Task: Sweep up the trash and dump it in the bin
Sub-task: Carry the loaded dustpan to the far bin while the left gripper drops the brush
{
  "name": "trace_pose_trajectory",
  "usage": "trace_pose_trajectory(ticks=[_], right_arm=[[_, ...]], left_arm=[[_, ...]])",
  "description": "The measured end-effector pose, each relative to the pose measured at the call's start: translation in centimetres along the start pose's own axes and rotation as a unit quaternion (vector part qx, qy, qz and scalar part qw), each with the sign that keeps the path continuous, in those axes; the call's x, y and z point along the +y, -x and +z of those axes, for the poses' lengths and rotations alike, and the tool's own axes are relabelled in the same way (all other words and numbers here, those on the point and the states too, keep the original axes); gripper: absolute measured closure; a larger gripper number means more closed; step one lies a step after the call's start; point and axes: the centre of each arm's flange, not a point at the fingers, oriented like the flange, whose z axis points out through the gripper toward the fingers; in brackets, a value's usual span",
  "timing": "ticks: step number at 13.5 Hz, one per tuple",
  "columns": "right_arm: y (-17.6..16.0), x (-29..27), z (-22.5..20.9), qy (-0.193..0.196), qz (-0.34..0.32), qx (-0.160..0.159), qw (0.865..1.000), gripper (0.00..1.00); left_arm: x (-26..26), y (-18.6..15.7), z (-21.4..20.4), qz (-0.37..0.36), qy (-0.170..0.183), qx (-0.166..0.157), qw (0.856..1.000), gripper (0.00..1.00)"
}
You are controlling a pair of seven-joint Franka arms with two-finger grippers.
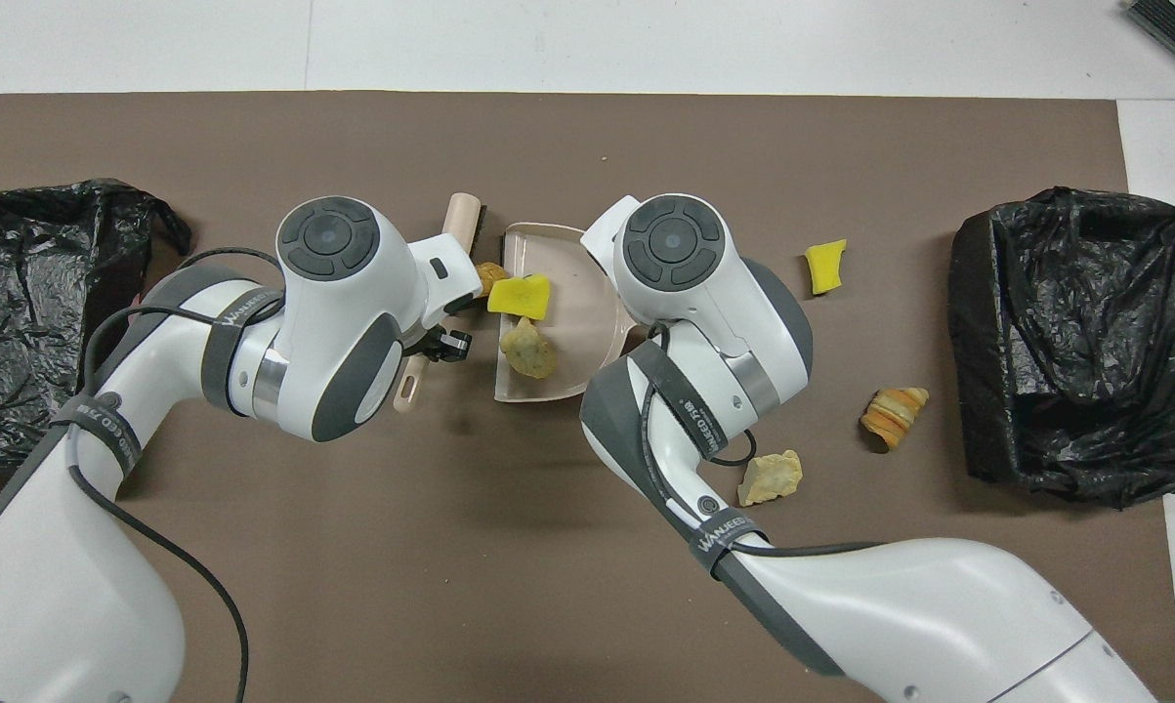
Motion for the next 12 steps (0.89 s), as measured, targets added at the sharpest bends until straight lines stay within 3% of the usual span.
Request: trace_pose_trajectory(ticks=[4,7,12], right_arm=[[0.3,0.1,0.3,-0.007,0.008,0.006,1.0,0.69],[0.1,-0.3,0.7,-0.02,0.01,0.016,1.0,0.69],[0.4,-0.1,0.8,-0.023,-0.004,0.02,1.0,0.69]], left_arm=[[3.0,1.5,-3.2,-0.021,0.075,-0.009,0.997,0.74],[5.1,1.9,-3.6,-0.033,0.108,-0.013,0.993,0.74],[2.3,2.0,-5.9,-0.069,0.117,-0.002,0.991,0.74]])
